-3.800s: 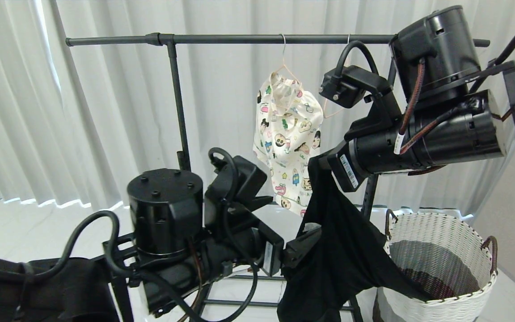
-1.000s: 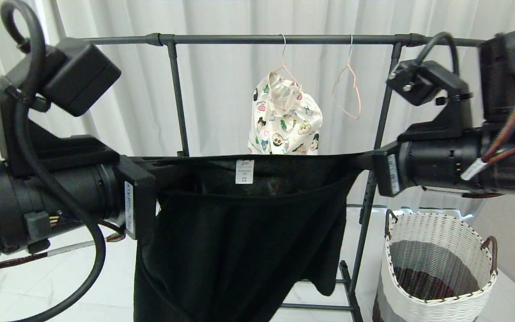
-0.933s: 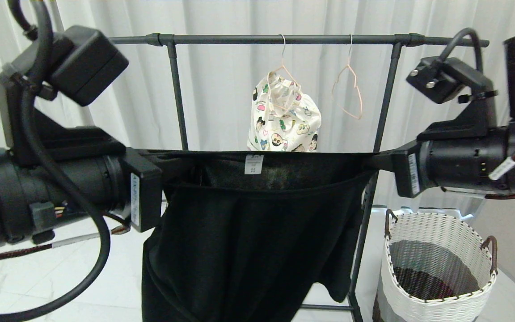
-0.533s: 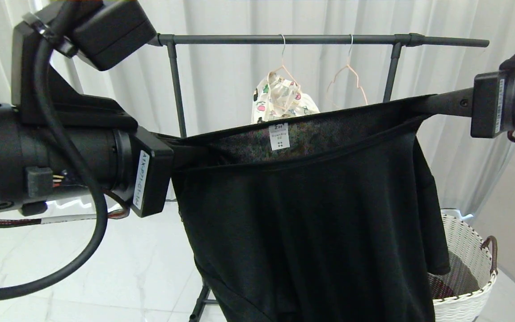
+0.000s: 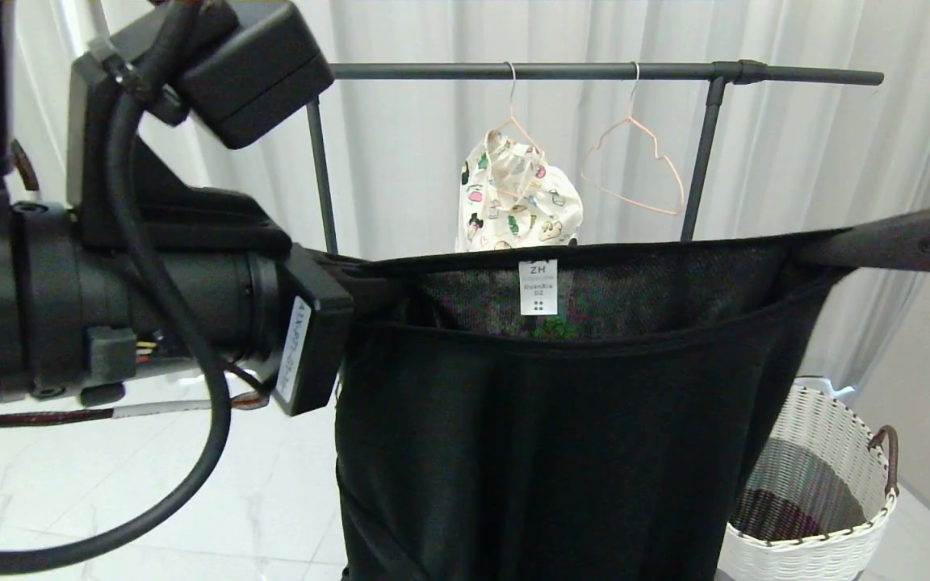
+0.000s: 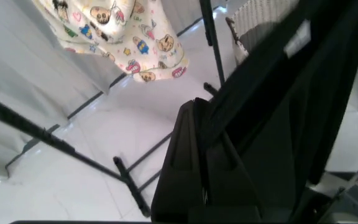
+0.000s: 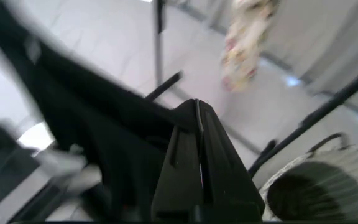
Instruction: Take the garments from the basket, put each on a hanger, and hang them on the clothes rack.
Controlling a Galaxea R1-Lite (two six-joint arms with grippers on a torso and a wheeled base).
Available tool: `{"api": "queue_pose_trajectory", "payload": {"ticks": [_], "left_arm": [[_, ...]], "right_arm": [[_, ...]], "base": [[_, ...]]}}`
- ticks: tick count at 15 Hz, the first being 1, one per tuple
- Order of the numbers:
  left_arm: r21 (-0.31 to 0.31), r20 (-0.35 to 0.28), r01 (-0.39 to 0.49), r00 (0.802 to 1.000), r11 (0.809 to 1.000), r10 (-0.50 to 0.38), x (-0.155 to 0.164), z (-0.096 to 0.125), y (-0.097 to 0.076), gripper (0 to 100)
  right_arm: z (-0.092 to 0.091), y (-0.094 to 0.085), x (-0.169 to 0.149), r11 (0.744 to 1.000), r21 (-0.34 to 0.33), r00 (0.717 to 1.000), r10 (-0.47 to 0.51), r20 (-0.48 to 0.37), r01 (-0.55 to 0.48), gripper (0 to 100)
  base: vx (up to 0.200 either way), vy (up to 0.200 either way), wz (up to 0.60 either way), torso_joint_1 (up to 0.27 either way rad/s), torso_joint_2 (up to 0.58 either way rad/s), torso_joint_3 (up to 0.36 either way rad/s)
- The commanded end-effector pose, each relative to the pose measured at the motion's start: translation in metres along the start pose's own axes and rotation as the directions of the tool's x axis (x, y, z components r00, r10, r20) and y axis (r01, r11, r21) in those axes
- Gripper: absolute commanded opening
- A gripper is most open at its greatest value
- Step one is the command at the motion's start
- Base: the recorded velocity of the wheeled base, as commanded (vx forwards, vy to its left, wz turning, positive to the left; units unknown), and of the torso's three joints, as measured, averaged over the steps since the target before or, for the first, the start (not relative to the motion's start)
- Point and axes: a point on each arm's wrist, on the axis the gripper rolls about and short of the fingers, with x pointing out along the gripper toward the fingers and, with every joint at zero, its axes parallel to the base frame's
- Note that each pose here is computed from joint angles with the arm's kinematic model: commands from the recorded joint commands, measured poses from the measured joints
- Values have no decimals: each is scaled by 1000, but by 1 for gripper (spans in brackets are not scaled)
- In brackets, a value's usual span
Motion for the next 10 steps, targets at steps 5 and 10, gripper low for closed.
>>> {"api": "queue_pose_trajectory", "payload": {"ticks": [5,10], "left_arm": [[13,55,47,997,999,-48,40,28,0,0],[8,48,42,998,999,-43,35,26,0,0]], "right_arm": [[-34,22,-45,968,-49,967,240,-87,-245,0],[-35,23,-39,969,-52,968,237,-86,-242,0]], "base": [[0,0,0,0,0,0],[0,0,0,0,0,0]]}}
